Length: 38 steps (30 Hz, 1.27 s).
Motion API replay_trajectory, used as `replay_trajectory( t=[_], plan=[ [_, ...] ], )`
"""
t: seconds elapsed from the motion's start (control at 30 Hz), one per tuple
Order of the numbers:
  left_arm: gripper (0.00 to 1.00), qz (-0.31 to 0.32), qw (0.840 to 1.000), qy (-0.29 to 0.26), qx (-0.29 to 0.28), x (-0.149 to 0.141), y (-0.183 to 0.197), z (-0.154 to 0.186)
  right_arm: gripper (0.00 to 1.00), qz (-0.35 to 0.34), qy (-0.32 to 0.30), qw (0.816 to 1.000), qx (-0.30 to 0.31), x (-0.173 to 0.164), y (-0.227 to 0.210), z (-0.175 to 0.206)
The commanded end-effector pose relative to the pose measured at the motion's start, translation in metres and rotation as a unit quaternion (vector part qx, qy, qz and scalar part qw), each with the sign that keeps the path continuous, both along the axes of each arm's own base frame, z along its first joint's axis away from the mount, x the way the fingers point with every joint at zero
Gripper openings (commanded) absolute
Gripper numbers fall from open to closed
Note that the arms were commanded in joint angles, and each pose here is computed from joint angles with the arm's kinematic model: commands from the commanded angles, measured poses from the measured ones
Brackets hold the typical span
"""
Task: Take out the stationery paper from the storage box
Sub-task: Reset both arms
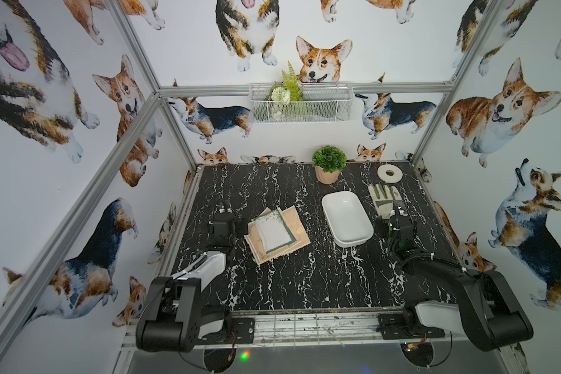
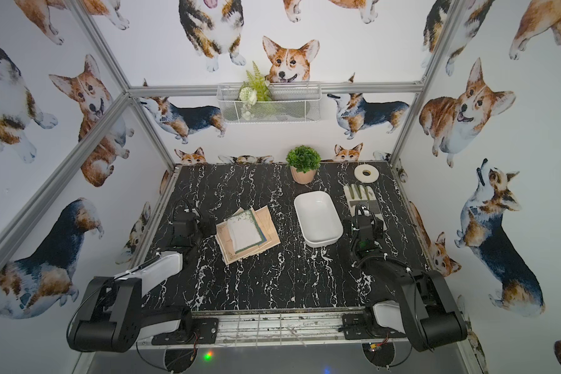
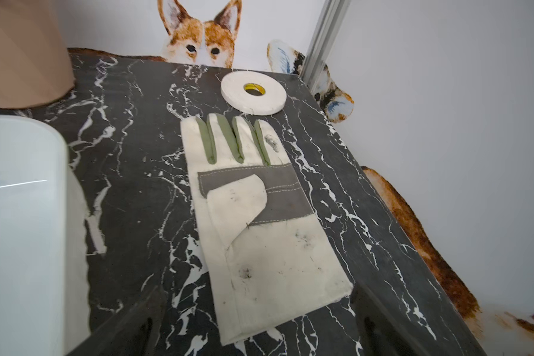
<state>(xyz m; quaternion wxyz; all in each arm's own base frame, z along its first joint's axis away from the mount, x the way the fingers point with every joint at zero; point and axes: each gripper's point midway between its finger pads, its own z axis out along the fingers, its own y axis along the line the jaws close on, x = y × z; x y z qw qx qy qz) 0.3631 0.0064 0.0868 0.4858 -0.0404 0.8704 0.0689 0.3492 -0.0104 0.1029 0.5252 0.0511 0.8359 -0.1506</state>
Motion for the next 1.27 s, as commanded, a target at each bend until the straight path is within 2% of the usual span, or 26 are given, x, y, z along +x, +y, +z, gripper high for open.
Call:
replay_trajectory(
  t=[0.0, 0.07, 0.2, 0.27, 0.3, 0.37, 0.43, 0.53, 0.63, 0.73, 1.23],
  plan=[
    [1.0, -0.019, 0.996, -0.083, -0.006, 0.027, -0.004, 0.026, 1.0, -0.008, -0.095, 0.995, 0.032, 0.009, -0.01, 0.014],
    [1.0, -0.028, 0.996, -0.088, -0.002, 0.034, -0.005, 0.023, 1.0, -0.004, -0.125, 0.992, 0.03, 0.002, -0.011, 0.014],
    [1.0, -0.045, 0.996, -0.072, -0.009, 0.041, -0.01, 0.006, 1.0, 0.037, -0.099, 0.993, 0.049, 0.005, 0.001, 0.007],
    [1.0, -0.038, 0.995, -0.09, -0.012, 0.038, -0.006, 0.006, 1.0, 0.06, -0.1, 0.992, 0.046, 0.013, 0.006, -0.002],
    [1.0, -0.043, 0.994, -0.095, -0.014, 0.036, -0.008, 0.005, 1.0, 0.059, -0.104, 0.992, 0.043, 0.016, 0.006, -0.002],
    [1.0, -0.052, 0.994, -0.1, -0.012, 0.035, -0.01, 0.003, 1.0, 0.05, -0.065, 0.995, 0.057, 0.014, 0.005, -0.008],
    [1.0, -0.052, 0.993, -0.102, -0.007, 0.036, -0.01, 0.003, 1.0, 0.042, -0.081, 0.994, 0.06, 0.018, -0.002, -0.005],
    [1.0, -0.051, 0.994, -0.101, -0.008, 0.035, -0.01, 0.003, 1.0, 0.035, -0.061, 0.995, 0.065, 0.018, -0.003, -0.009],
    [1.0, -0.053, 0.994, -0.1, -0.009, 0.035, -0.011, 0.003, 1.0, 0.035, -0.077, 0.995, 0.059, 0.02, -0.004, -0.007],
    [1.0, -0.053, 0.994, -0.099, -0.009, 0.035, -0.011, 0.003, 1.0, 0.033, -0.06, 0.996, 0.065, 0.019, -0.003, -0.009],
    [1.0, -0.056, 0.994, -0.098, -0.007, 0.035, -0.013, 0.003, 1.0, 0.033, -0.066, 0.995, 0.063, 0.02, -0.004, -0.008]
  ],
)
